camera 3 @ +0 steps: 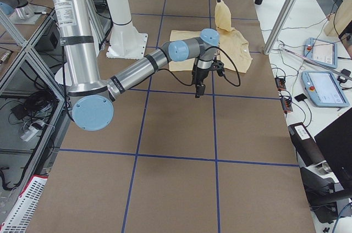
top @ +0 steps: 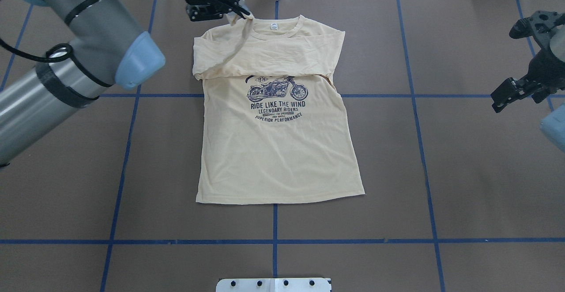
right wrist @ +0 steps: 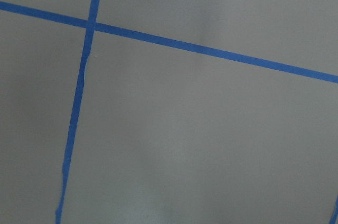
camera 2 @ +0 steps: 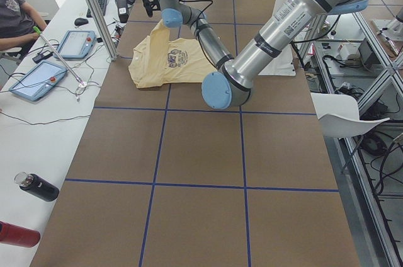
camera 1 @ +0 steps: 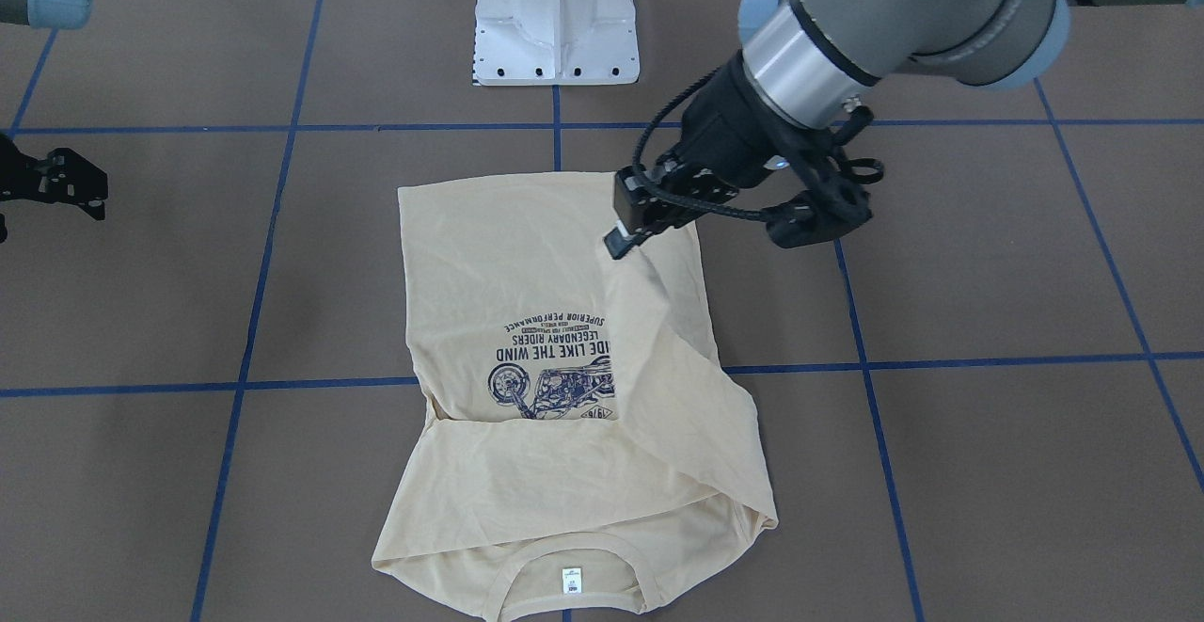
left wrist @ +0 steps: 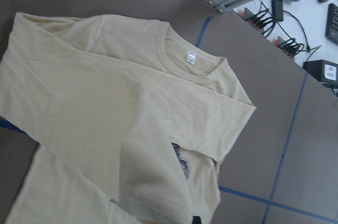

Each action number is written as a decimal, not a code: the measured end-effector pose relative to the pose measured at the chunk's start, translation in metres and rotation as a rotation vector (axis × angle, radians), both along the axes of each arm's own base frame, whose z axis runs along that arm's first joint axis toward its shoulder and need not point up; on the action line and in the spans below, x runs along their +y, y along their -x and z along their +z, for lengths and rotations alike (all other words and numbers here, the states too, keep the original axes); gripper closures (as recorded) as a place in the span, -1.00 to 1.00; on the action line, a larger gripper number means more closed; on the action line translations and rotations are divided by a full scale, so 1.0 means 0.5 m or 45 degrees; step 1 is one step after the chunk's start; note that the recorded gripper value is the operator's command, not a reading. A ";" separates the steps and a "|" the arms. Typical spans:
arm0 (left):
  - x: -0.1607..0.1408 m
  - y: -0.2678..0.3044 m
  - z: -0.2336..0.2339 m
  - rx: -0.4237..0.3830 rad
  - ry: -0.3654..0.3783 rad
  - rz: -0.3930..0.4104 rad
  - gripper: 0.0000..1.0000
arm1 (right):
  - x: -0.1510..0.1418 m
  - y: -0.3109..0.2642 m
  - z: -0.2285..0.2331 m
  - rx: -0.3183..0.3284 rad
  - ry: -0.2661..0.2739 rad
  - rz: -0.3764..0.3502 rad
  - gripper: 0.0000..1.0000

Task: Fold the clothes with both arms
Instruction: 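Carry the sleeve with the left gripper across the shirt front and lay it down, then release the sleeve with the left gripper while the right gripper moves to the hem, then lower both grippers to the hem corners nearest the robot and grasp them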

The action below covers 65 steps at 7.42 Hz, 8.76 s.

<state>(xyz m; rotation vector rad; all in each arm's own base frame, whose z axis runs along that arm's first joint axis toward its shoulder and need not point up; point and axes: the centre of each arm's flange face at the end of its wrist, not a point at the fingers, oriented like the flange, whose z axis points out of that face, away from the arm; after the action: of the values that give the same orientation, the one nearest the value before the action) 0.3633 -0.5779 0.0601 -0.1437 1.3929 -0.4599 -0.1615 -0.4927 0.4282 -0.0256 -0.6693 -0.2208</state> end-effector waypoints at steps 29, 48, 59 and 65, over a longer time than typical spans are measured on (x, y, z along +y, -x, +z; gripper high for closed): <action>0.324 -0.142 0.237 -0.200 -0.181 -0.057 -0.99 | 0.220 0.586 -0.160 -0.295 0.004 0.073 -0.89; 0.321 -0.139 0.251 -0.215 -0.175 -0.064 -0.99 | 0.270 0.659 -0.162 -0.274 0.074 0.028 1.00; 0.510 -0.311 0.528 -0.698 -0.084 0.181 -0.28 | 0.227 0.584 -0.227 -0.361 0.082 0.124 1.00; 0.517 -0.321 0.529 -0.704 -0.091 0.198 -0.05 | 0.221 0.575 -0.230 -0.366 0.080 0.133 1.00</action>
<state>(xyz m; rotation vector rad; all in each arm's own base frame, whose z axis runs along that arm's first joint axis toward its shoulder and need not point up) 0.5239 -0.3195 0.3244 -0.0583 0.8468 -0.2889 -0.4489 -0.3820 0.3134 -0.0194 -0.9609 -0.1032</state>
